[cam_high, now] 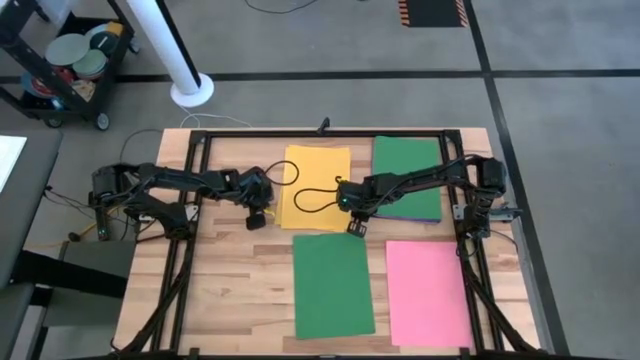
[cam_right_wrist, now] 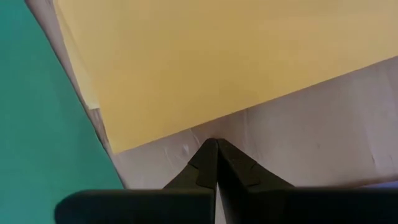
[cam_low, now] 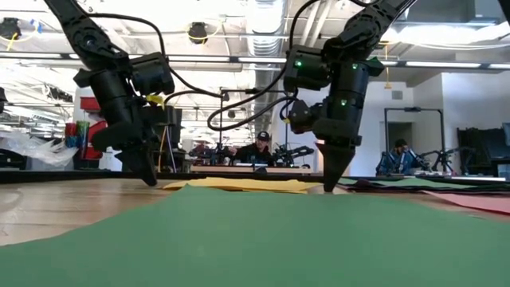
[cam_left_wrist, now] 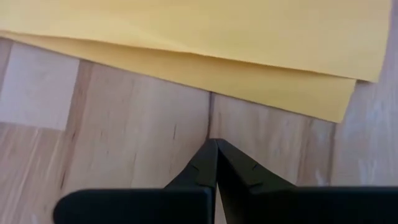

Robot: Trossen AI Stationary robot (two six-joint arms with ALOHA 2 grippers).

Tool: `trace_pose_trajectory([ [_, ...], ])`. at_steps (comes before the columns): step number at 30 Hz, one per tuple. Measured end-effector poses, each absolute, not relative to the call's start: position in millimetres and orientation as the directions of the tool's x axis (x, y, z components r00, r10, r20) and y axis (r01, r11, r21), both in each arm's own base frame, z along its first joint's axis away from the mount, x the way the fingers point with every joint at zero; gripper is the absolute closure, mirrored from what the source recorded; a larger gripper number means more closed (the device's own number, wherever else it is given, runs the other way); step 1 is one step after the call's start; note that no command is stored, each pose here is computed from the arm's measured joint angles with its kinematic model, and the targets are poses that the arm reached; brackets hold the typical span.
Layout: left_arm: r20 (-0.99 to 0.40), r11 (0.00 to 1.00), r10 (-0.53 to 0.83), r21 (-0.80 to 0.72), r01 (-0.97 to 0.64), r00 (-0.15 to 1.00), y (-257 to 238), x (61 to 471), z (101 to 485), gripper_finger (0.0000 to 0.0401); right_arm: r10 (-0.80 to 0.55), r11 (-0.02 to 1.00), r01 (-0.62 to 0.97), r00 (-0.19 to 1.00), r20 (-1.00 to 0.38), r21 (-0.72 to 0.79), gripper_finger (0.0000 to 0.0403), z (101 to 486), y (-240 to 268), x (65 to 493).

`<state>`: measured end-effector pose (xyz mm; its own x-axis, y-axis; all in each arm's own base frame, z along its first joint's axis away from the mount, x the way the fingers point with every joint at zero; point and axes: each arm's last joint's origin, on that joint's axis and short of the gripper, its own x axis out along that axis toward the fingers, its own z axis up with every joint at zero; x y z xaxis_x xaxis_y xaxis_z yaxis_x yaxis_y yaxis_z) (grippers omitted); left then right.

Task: Organize paper
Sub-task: Stack the yellow paper on top of the yellow paper

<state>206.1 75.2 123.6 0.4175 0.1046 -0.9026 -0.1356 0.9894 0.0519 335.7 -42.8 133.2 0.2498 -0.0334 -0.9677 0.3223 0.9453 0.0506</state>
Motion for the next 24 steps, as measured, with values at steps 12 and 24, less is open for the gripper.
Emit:
trace_pose_trajectory([
  [12,-0.893,0.991,0.091,0.036,-0.132,0.440,75,208,124,0.0401,0.009,0.953,0.279,0.371,-0.929,0.121,0.0403,139,-42,351],
  [24,-0.893,0.990,0.087,0.027,-0.142,0.441,75,208,124,0.0401,0.042,0.953,0.268,0.336,-0.941,0.139,0.0403,138,-39,347],
])
